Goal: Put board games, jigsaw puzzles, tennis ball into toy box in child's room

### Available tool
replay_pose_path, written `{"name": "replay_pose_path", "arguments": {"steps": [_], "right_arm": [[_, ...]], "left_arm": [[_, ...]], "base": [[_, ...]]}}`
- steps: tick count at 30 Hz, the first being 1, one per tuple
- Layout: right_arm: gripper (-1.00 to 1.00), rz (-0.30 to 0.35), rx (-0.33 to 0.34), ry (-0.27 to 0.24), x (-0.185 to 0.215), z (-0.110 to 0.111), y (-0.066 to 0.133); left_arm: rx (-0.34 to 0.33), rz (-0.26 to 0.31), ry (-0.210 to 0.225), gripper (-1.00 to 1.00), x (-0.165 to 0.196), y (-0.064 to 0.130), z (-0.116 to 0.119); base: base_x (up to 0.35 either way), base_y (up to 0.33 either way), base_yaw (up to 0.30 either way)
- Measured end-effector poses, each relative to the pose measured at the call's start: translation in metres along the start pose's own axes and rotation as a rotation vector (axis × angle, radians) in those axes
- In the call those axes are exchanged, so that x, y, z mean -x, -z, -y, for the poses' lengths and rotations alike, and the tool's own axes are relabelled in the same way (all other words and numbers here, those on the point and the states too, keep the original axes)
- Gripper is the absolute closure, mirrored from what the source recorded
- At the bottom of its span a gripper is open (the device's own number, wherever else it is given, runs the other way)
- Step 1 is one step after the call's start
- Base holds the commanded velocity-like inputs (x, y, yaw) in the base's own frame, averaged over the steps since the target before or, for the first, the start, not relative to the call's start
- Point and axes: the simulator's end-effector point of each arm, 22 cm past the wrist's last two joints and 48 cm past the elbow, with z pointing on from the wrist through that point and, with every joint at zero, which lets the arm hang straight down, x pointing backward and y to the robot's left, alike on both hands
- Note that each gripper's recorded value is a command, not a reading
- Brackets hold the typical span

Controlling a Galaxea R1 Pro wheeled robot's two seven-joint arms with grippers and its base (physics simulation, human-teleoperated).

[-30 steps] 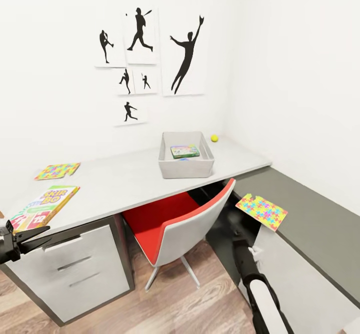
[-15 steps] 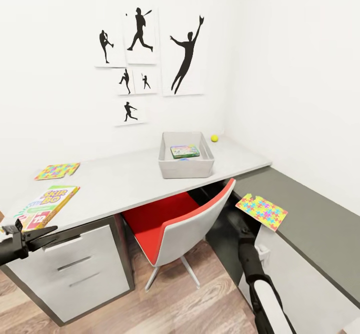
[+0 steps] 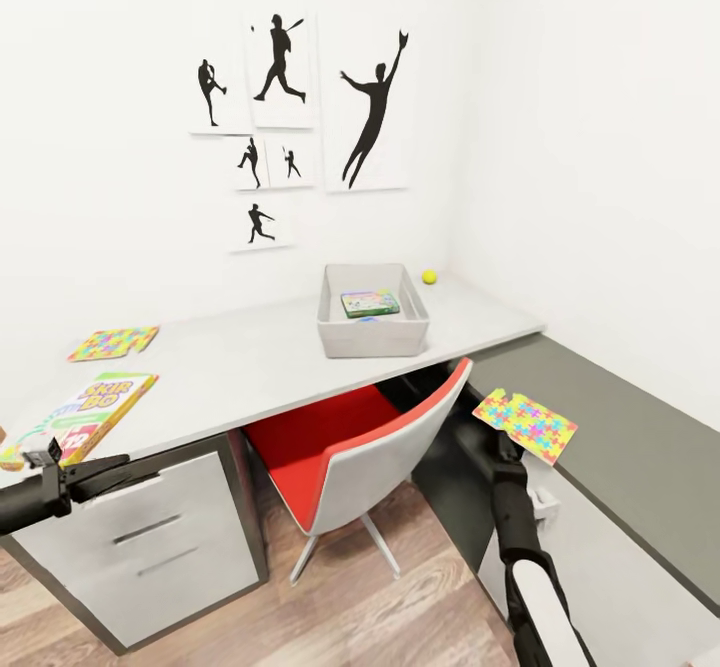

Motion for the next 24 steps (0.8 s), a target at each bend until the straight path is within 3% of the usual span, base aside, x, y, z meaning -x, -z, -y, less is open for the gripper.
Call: {"name": "replay_pose_path", "arguments": {"steps": [16, 24], "right_arm": [[-1.00, 0.007, 0.007, 0.000, 0.003, 0.001, 0.000], [-1.00, 0.042, -0.032, -0.039, 0.017, 0.017, 0.001]], "left_arm": [[-0.006, -0.001, -0.001, -1.00, -0.002, -0.004, 0.000], [-0.007, -0.001, -0.001, -1.00, -0.002, -0.003, 0.000]], "base": [[0.079, 0.047, 0.000], [0.059, 0.024, 0.000]]}}
